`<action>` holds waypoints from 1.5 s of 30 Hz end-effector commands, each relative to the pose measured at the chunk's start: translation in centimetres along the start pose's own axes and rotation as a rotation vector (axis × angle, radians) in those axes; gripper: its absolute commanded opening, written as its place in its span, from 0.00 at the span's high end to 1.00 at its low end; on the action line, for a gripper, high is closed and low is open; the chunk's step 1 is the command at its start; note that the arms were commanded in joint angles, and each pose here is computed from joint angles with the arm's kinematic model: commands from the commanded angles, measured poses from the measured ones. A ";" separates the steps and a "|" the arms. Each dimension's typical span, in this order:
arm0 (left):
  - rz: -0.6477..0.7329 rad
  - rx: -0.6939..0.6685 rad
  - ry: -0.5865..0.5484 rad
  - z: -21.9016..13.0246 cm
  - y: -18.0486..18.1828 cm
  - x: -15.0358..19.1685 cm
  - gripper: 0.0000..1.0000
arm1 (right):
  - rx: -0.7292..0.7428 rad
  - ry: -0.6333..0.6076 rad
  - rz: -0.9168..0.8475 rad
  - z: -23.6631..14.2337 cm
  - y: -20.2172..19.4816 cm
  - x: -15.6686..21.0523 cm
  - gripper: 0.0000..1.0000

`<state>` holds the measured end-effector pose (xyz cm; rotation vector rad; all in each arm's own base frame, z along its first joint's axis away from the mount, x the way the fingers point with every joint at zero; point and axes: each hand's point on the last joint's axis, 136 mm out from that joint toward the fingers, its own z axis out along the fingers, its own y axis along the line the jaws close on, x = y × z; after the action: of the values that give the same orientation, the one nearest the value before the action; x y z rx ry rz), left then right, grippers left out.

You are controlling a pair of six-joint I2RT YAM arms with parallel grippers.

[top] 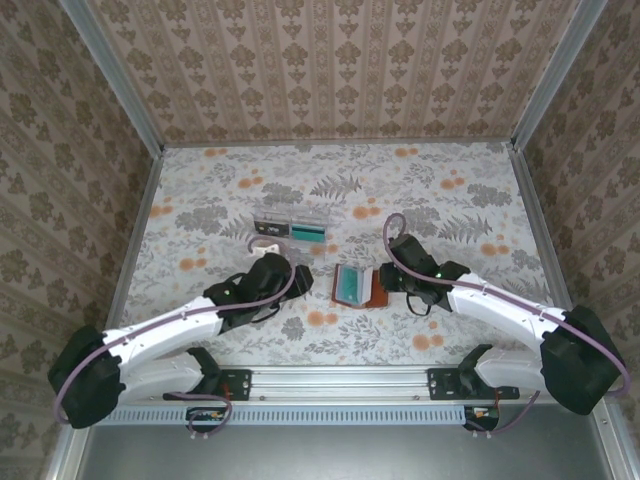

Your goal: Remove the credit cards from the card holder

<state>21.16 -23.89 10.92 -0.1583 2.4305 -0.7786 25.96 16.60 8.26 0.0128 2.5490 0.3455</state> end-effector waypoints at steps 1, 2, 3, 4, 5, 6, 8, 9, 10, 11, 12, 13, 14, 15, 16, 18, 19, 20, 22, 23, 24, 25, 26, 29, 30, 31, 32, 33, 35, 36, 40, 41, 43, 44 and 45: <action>0.043 0.090 -0.010 0.2 -3.4 -0.6 0.52 | 0.012 -0.004 -0.019 -0.1 -0.3 0.1 0.71; 0.050 0.095 -0.005 0.5 -3.7 -0.4 0.53 | 0.001 -0.007 -0.024 -0.1 -0.1 0.0 0.71; 0.057 0.103 0.002 0.7 -4.2 -0.2 0.54 | -0.011 -0.004 -0.028 -0.1 0.2 0.0 0.71; 0.063 0.108 0.008 0.9 -4.5 -0.1 0.56 | -0.013 0.003 -0.030 0.0 0.3 0.1 0.71; 0.069 0.114 0.015 1.2 -4.8 0.1 0.57 | -0.012 0.010 -0.031 0.2 0.3 0.2 0.70; 0.077 0.120 0.020 1.3 -5.2 0.2 0.59 | -0.008 0.021 -0.032 0.5 0.3 0.4 0.71; 0.093 0.139 0.021 1.5 -6.0 0.4 0.62 | -0.003 0.040 -0.036 1.0 0.2 0.9 0.73; 0.105 0.148 0.023 1.7 -6.4 0.5 0.63 | -0.001 0.048 -0.038 1.3 0.2 1.1 0.76; 0.115 0.157 0.028 1.9 -6.8 0.7 0.64 | 0.004 0.059 -0.042 1.6 0.1 1.3 0.83; 0.127 0.163 0.033 2.1 -7.0 0.8 0.66 | 0.007 0.063 -0.043 1.7 0.1 1.4 0.87; 0.137 0.174 0.040 2.4 -7.3 1.0 0.68 | 0.017 0.070 -0.047 2.1 -0.1 1.6 0.93; 0.142 0.174 0.048 2.8 -7.4 1.2 0.71 | 0.025 0.076 -0.053 2.5 -0.2 1.7 0.96; 0.142 0.177 0.056 3.2 -7.4 1.4 0.72 | 0.031 0.079 -0.056 2.7 -0.3 1.8 0.99; 0.146 0.179 0.067 3.6 -7.5 1.7 0.73 | 0.040 0.089 -0.062 3.1 -0.4 1.9 1.00; 0.147 0.181 0.079 4.0 -7.6 1.9 0.75 | 0.039 0.097 -0.069 3.4 -0.3 2.0 1.00; 0.144 0.178 0.089 4.5 -7.6 2.3 0.76 | 0.031 0.110 -0.076 4.1 0.0 2.2 1.00; 0.142 0.177 0.092 4.7 -7.6 2.4 0.76 | 0.025 0.114 -0.080 4.5 0.2 2.2 1.00; 0.141 0.177 0.089 4.7 -7.5 2.4 0.76 | 0.008 0.117 -0.082 4.7 0.6 2.2 1.00; 0.142 0.170 0.093 4.8 -7.2 2.6 0.76 | -0.009 0.130 -0.079 5.3 1.1 2.3 1.00; 0.146 0.167 0.097 4.8 -7.1 2.7 0.76 | -0.021 0.130 -0.080 5.5 1.5 2.1 1.00; 0.147 0.165 0.102 4.9 -7.0 2.9 0.76 | -0.032 0.134 -0.080 5.7 1.8 2.1 1.00; 0.151 0.164 0.108 5.1 -6.8 3.1 0.76 | -0.031 0.139 -0.083 5.9 2.0 2.1 1.00; 0.154 0.167 0.115 5.2 -6.8 3.3 0.76 | -0.032 0.138 -0.086 6.0 2.2 2.0 1.00; 0.158 0.170 0.140 6.0 -6.8 3.9 0.78 | -0.037 0.141 -0.093 6.3 2.5 1.9 1.00; 0.161 0.168 0.151 6.3 -6.8 4.2 0.78 | -0.037 0.143 -0.099 6.4 2.5 1.9 1.00; 0.166 0.166 0.163 6.7 -6.8 4.4 0.78 | -0.035 0.146 -0.103 6.4 2.5 1.9 1.00; 0.169 0.163 0.174 7.0 -6.8 4.7 0.79 | -0.034 0.147 -0.106 6.4 2.5 1.9 1.00; 0.171 0.162 0.185 7.3 -6.8 4.9 0.79 | -0.030 0.147 -0.112 6.4 2.5 1.8 1.00; 0.168 0.161 0.202 7.9 -6.8 5.4 0.80 | -0.024 0.145 -0.116 6.3 2.4 1.7 1.00; 0.164 0.165 0.208 8.1 -6.8 5.6 0.81 | -0.021 0.140 -0.116 6.2 2.3 1.7 1.00; 0.167 0.167 0.237 9.2 -7.2 6.5 0.82 | -0.016 0.127 -0.113 5.6 2.2 1.4 0.97; 0.168 0.156 0.245 9.3 -7.2 6.8 0.82 | -0.013 0.121 -0.111 5.4 2.1 1.2 0.95; 0.175 0.135 0.250 9.6 -7.1 7.0 0.84 | -0.002 0.090 -0.088 4.6 1.9 0.6 0.91; 0.177 0.123 0.250 9.7 -6.9 7.1 0.85 | -0.011 0.070 -0.080 4.0 2.0 0.2 0.89; 0.178 0.118 0.247 9.7 -6.9 7.2 0.85 | -0.021 0.051 -0.071 3.4 2.1 -0.1 0.85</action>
<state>20.22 -35.45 4.19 0.1923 2.5903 -0.8910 27.52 19.89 3.58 -0.1401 2.6518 0.3416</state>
